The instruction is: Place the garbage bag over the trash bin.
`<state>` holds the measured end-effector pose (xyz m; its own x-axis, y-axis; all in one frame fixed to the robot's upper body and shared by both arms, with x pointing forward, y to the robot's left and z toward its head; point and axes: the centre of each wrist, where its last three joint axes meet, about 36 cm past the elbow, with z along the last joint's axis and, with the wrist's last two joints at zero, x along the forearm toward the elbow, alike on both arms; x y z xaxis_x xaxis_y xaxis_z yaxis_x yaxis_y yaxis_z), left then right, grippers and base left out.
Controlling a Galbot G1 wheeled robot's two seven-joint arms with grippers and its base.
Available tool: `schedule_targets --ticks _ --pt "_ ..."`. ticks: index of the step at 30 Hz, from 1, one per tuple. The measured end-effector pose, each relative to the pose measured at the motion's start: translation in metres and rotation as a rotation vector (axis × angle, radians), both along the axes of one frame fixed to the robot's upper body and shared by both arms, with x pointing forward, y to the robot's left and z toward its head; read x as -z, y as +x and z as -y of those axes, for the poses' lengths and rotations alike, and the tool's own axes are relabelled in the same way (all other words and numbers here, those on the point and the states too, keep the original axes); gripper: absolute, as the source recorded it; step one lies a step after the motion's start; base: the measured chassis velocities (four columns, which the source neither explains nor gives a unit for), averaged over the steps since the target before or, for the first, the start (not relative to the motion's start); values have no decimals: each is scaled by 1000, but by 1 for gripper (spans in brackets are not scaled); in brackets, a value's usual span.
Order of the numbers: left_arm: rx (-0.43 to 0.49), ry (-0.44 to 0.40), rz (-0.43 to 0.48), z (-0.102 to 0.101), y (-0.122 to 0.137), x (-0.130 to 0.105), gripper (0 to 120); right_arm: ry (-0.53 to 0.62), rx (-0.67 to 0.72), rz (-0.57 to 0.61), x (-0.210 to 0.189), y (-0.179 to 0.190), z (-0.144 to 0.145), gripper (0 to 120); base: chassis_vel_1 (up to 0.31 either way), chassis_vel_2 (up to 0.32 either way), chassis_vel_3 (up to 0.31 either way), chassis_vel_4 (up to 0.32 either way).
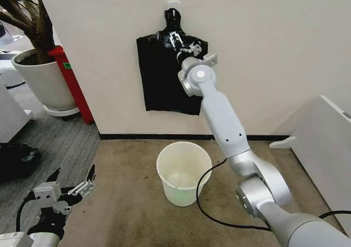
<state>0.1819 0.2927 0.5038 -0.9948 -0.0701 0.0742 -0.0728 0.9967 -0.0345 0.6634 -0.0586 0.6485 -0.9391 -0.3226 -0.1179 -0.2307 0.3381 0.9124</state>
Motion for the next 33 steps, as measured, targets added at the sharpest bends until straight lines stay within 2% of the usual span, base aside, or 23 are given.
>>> schedule_targets --ticks 6,7,14,15,16,18,22,33 --pt "2 1 1 1 0 0 100 -3 -3 2 -1 0 -3 62 0 0 0 0" --pt "2 1 1 1 0 0 100 -3 -3 2 -1 0 -3 62 0 0 0 0" --pt "4 1 2 2 -1 1 100 6 -2 6 -5 0 -4 32 0 0 0 0" --pt "4 1 2 2 -1 1 100 6 -2 6 -5 0 -4 32 0 0 0 0" --pt "5 2 3 3 -1 2 100 10 -3 4 -6 0 -4 26 0 0 0 0" --pt "6 2 4 5 -1 3 100 13 -4 1 -6 0 -4 22 0 0 0 0" --pt "9 1 7 8 -3 4 100 22 -8 -5 -9 0 -4 3 0 0 0 0" --pt "11 3 11 9 -3 5 100 33 -4 -55 -15 -6 -5 0 0 0 0 0"
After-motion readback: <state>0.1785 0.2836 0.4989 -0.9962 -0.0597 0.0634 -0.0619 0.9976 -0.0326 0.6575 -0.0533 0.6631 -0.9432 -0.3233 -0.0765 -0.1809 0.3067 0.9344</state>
